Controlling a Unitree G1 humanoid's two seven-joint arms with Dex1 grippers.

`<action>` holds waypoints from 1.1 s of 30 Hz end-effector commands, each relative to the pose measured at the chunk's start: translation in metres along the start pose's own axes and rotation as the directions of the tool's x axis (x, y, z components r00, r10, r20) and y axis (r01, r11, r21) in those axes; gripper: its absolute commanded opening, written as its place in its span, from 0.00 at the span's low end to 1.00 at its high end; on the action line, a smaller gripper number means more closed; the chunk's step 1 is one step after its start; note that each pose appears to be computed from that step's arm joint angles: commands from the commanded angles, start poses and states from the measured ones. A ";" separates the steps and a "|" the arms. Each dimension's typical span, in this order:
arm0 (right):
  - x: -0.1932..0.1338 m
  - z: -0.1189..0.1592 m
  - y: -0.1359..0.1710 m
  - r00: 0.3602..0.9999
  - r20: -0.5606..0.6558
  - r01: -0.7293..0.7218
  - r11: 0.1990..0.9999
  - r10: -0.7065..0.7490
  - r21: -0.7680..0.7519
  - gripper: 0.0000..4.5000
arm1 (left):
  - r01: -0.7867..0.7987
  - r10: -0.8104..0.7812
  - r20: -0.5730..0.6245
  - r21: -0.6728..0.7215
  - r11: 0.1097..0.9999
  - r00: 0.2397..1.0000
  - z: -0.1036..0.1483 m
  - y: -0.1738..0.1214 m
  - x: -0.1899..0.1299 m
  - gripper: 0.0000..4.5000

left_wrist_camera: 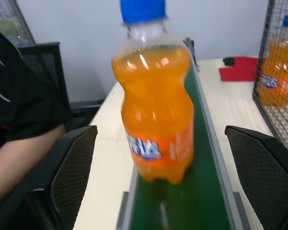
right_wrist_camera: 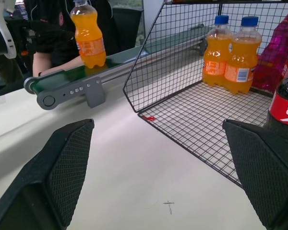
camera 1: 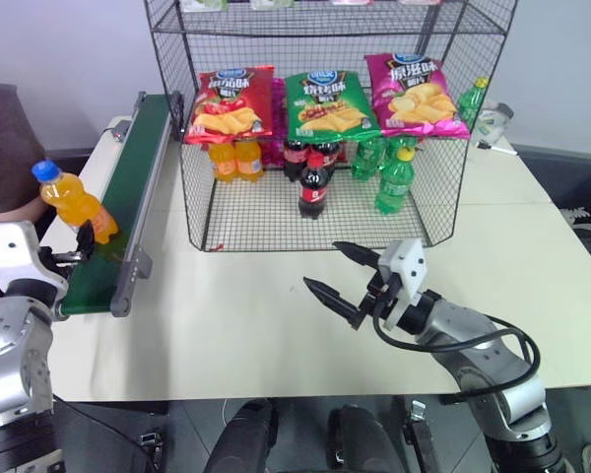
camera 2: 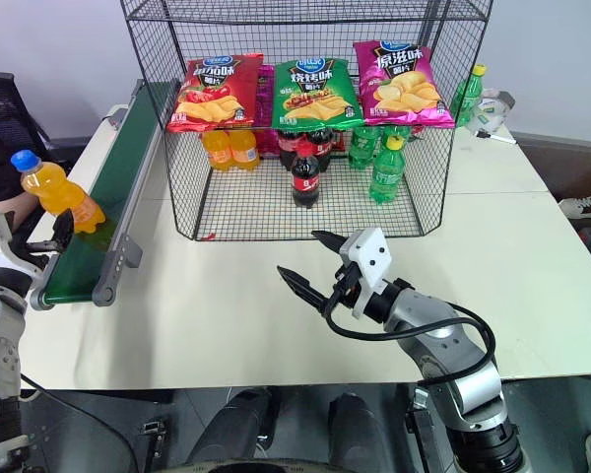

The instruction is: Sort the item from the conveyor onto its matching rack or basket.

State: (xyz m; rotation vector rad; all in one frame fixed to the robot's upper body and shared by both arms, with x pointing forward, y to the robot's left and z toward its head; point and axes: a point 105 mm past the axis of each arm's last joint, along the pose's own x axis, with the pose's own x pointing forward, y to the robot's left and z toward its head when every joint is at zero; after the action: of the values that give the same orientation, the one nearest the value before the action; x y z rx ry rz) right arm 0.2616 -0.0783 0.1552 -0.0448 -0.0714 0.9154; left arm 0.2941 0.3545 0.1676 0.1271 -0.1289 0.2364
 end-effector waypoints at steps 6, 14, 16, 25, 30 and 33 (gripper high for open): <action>-0.001 0.007 0.001 0.999 0.035 -0.011 1.000 0.011 -0.016 1.00 | -0.049 0.050 0.056 -0.013 0.999 0.997 0.015 0.014 -0.001 0.99; -0.001 0.007 0.001 0.999 0.036 -0.009 1.000 0.010 -0.018 1.00 | -0.042 0.044 0.049 -0.031 0.999 0.998 0.012 0.013 -0.002 0.82; -0.001 0.007 0.001 0.999 0.035 -0.008 1.000 0.009 -0.019 1.00 | -0.026 0.028 0.050 -0.035 0.999 0.998 0.012 0.010 -0.003 0.62; -0.001 0.009 0.001 0.999 0.035 -0.012 1.000 0.013 -0.022 1.00 | 0.097 -0.079 0.193 -0.085 0.992 0.978 0.051 -0.012 -0.001 0.59; 0.000 0.010 0.002 0.999 0.035 -0.014 1.000 0.015 -0.025 1.00 | 0.377 -0.338 0.271 -0.104 0.920 0.901 0.090 -0.075 0.005 0.59; -0.001 0.011 0.002 0.999 0.037 -0.007 1.000 0.008 -0.023 1.00 | 0.523 -0.494 0.236 -0.079 0.848 0.837 0.091 -0.123 0.009 0.59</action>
State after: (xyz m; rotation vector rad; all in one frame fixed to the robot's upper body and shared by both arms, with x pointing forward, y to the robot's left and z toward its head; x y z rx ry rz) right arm 0.2622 -0.0783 0.1547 -0.0451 -0.0690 0.9181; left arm 0.3222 0.2514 0.2375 0.0028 -0.3056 -0.2233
